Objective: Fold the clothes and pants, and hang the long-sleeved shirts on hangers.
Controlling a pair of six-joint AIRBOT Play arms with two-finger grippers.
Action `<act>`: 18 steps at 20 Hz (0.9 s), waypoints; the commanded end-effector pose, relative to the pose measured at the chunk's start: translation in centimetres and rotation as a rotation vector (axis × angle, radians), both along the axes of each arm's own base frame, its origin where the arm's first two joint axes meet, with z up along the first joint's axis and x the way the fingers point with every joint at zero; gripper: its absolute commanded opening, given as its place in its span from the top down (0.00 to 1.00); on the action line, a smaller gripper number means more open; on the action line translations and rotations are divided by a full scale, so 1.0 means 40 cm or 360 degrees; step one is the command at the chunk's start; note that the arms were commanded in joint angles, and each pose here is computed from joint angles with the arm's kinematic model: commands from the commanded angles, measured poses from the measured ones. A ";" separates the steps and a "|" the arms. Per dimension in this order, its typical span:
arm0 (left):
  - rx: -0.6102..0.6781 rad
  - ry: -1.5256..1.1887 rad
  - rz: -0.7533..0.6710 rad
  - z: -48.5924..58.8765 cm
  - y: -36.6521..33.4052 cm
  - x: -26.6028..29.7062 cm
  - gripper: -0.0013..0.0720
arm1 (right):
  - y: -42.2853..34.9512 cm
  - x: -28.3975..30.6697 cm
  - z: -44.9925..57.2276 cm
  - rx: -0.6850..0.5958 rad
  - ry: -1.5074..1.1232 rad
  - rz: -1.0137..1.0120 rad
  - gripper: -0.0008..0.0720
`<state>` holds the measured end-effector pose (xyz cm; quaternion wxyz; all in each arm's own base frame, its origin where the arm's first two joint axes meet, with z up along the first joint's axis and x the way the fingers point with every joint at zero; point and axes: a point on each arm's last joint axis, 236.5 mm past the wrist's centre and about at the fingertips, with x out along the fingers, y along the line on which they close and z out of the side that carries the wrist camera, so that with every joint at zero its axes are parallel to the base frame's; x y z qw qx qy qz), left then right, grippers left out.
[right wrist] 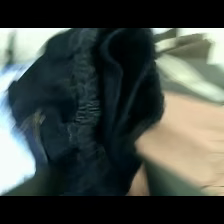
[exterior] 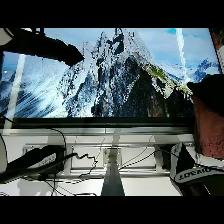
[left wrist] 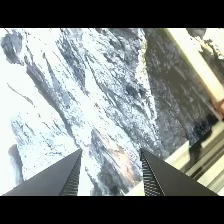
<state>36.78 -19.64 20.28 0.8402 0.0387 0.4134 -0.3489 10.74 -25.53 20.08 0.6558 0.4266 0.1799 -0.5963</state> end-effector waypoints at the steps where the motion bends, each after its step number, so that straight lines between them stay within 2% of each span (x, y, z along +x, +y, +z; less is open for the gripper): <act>1: -0.0010 -0.0021 0.0000 0.014 0.000 -0.006 0.40 | 0.001 -0.070 -0.016 0.0019 0.0165 0.0015 0.15; 3: -0.0010 -0.0020 -0.0001 0.014 0.000 -0.006 0.40 | 0.001 -0.035 -0.028 0.0016 0.0228 0.0208 0.16; 4: -0.0011 -0.0021 0.0000 0.014 0.000 -0.006 0.40 | 0.005 -0.002 -0.029 0.0015 0.0194 0.0273 0.29; 5: -0.0011 -0.0021 0.0000 0.014 0.000 -0.006 0.40 | 0.009 0.039 -0.025 -0.0014 0.0183 0.0382 0.47; 7: -0.0011 -0.0021 0.0000 0.014 0.000 -0.006 0.40 | 0.038 0.148 -0.017 -0.0129 0.0253 0.0783 0.81; 8: -0.0011 -0.0021 -0.0001 0.014 0.000 -0.006 0.40 | 0.065 0.203 -0.014 -0.0196 0.0302 0.0995 0.92; 11: -0.0011 -0.0021 0.0000 0.014 0.000 -0.006 0.40 | 0.171 0.350 -0.002 -0.0489 0.0525 0.1641 0.94; 15: -0.0010 -0.0020 -0.0001 0.014 0.000 -0.006 0.40 | 0.258 0.466 0.007 -0.0761 0.0698 0.1964 0.94; 18: -0.0011 -0.0021 0.0000 0.014 0.000 -0.006 0.40 | 0.288 0.512 -0.026 -0.0792 0.0811 0.2088 0.94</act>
